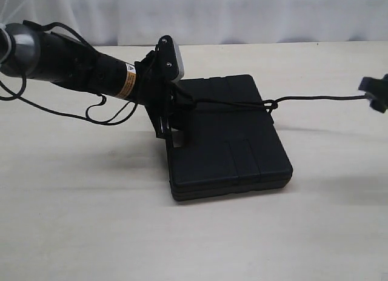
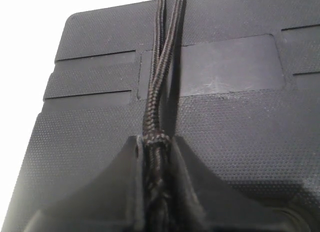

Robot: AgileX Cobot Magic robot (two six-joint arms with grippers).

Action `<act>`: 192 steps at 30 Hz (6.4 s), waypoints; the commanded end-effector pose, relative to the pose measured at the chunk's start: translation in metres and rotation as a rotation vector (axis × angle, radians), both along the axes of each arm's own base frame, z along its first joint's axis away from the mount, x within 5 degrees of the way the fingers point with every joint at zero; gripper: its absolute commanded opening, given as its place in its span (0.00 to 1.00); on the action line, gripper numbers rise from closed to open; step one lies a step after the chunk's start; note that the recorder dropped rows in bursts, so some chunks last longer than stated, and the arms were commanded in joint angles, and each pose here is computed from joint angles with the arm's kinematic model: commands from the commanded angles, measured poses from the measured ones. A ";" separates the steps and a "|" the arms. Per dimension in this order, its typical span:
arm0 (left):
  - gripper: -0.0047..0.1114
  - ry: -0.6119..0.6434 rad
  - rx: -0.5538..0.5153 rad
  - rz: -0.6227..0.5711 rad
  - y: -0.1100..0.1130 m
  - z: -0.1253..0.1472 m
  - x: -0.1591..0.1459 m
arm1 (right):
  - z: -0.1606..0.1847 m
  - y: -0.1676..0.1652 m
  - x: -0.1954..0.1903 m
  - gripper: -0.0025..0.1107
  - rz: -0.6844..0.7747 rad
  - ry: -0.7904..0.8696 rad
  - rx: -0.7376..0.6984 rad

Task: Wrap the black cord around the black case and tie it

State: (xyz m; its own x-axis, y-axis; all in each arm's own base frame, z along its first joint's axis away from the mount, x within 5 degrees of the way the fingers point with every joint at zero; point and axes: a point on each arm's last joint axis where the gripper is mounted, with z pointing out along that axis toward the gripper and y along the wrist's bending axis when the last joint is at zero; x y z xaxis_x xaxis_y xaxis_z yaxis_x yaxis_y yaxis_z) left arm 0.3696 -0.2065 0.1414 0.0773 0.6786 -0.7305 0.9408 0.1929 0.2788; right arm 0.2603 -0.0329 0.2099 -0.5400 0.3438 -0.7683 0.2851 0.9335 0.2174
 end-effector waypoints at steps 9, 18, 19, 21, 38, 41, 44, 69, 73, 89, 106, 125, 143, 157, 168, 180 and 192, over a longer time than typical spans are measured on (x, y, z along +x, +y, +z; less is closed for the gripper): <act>0.04 0.012 -0.035 0.000 -0.002 0.003 -0.001 | -0.052 0.033 0.038 0.20 0.182 -0.099 0.252; 0.04 0.011 -0.034 0.001 -0.002 0.003 -0.001 | -0.080 -0.010 0.022 0.19 0.118 -0.118 0.598; 0.04 0.011 -0.034 0.001 -0.002 0.003 -0.001 | -0.087 -0.009 0.022 0.19 0.123 -0.109 0.617; 0.04 0.011 -0.034 0.001 -0.002 0.003 -0.001 | -0.101 -0.005 0.024 0.19 0.159 -0.103 0.656; 0.04 0.010 -0.039 0.002 -0.002 0.004 -0.001 | -0.119 -0.010 0.060 0.56 0.217 -0.206 0.802; 0.04 0.011 -0.040 0.001 -0.002 0.004 -0.001 | -0.118 -0.011 0.063 0.56 0.185 -0.235 0.806; 0.04 0.009 -0.039 -0.001 -0.002 0.004 -0.001 | -0.117 -0.002 0.068 0.56 0.172 -0.260 0.793; 0.15 -0.021 0.055 -0.002 0.004 -0.003 0.000 | -0.024 0.029 0.085 0.06 0.458 -0.521 0.573; 0.32 -0.021 0.055 -0.002 0.004 -0.003 0.000 | -0.016 0.028 0.082 0.06 0.448 -0.481 0.508; 0.38 -0.074 0.129 0.089 0.011 -0.005 0.008 | -0.028 -0.005 0.082 0.06 0.320 -0.424 0.460; 0.38 -0.071 0.103 0.074 0.009 0.000 0.007 | -0.083 -0.039 0.063 0.06 0.122 -0.315 0.476; 0.38 -0.315 -0.089 -0.223 -0.057 0.025 -0.024 | -0.100 -0.044 0.064 0.06 0.046 -0.286 0.489; 0.23 -0.296 0.138 -0.005 -0.062 -0.037 -0.002 | -0.097 -0.043 0.065 0.06 0.061 -0.317 0.506; 0.04 -0.279 0.298 0.128 -0.040 -0.017 -0.003 | -0.077 -0.039 0.064 0.06 0.136 -0.426 0.586; 0.04 -0.241 0.263 0.098 -0.036 -0.022 -0.019 | -0.095 -0.089 0.051 0.06 -0.123 -0.339 0.462; 0.04 -0.238 0.305 0.114 -0.032 -0.024 -0.018 | -0.130 -0.099 0.048 0.06 -0.244 -0.234 0.406; 0.04 -0.245 0.265 0.093 -0.036 -0.022 -0.019 | -0.116 -0.117 0.038 0.64 -0.408 -0.149 0.257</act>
State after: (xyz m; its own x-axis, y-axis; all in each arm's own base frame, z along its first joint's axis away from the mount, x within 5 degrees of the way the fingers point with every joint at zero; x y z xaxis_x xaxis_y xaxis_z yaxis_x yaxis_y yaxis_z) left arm 0.3490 -0.2507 0.1237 0.1947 0.8321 -0.5193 0.8188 0.1536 0.5531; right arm 0.2995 -0.1459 0.0797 -0.2152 0.7195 -0.6603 0.5584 0.6454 0.5213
